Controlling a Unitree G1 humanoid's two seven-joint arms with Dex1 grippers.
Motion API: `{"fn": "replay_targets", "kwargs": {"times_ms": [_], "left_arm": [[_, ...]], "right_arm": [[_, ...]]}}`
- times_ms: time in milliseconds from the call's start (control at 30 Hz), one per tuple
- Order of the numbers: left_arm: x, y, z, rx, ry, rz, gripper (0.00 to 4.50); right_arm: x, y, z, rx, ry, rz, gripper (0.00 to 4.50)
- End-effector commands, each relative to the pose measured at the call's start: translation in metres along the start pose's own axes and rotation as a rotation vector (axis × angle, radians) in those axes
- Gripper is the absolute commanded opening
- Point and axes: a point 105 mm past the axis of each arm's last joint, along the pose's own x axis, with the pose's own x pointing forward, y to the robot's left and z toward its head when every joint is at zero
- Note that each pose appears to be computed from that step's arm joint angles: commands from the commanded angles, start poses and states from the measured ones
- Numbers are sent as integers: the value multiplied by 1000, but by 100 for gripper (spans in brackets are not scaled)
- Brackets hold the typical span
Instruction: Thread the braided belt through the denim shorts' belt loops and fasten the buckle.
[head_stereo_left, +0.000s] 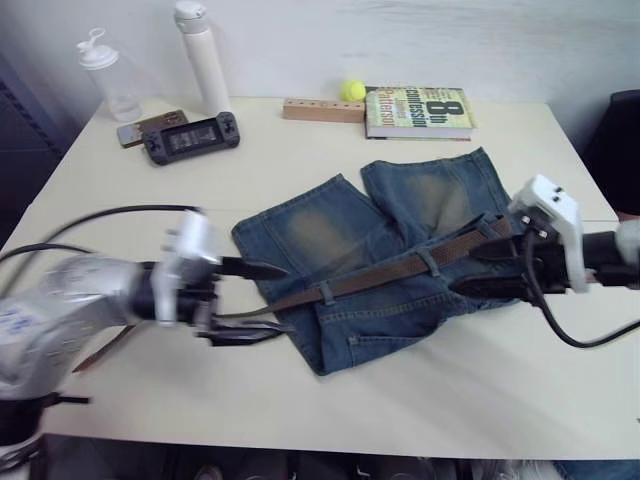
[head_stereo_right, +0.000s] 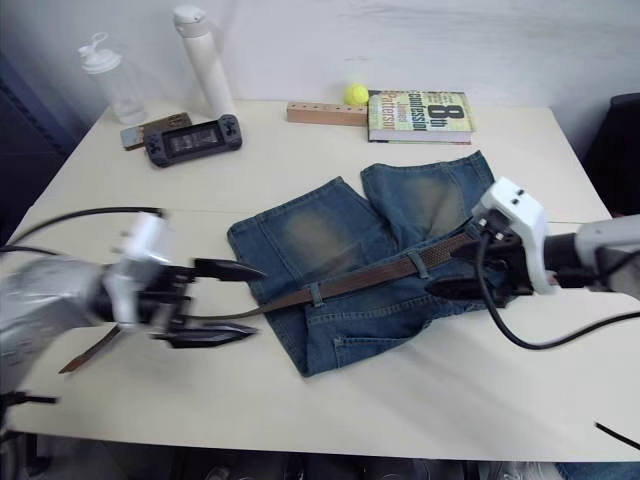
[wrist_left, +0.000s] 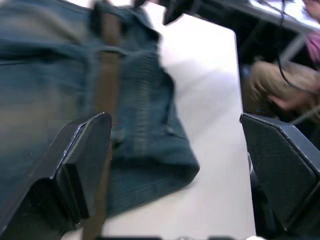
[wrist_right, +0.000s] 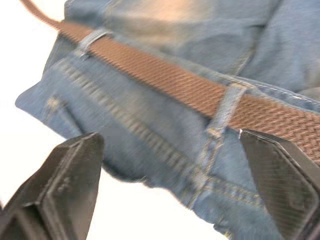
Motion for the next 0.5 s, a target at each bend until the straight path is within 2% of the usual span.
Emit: {"fn": "replay_targets", "kwargs": {"times_ms": [33,167,333,433,500], "left_arm": [[43,9,-20,79,109,7,450],[84,9,-44,121,171,-36,450],[98,13,-77,117,263,-78,450],[94,18,-92,168,347,-102,360],[84,27,-102,235,422,-105,268]], "right_arm": [[-31,13,13,-69,-62,-31,444],[-62,25,-7,-30,0,-105,444],[-82,31,-20,7,23,-200,444],[-84,36,-24,10,32,-209,450],[-81,39,-24,2,29,-201,450]]}}
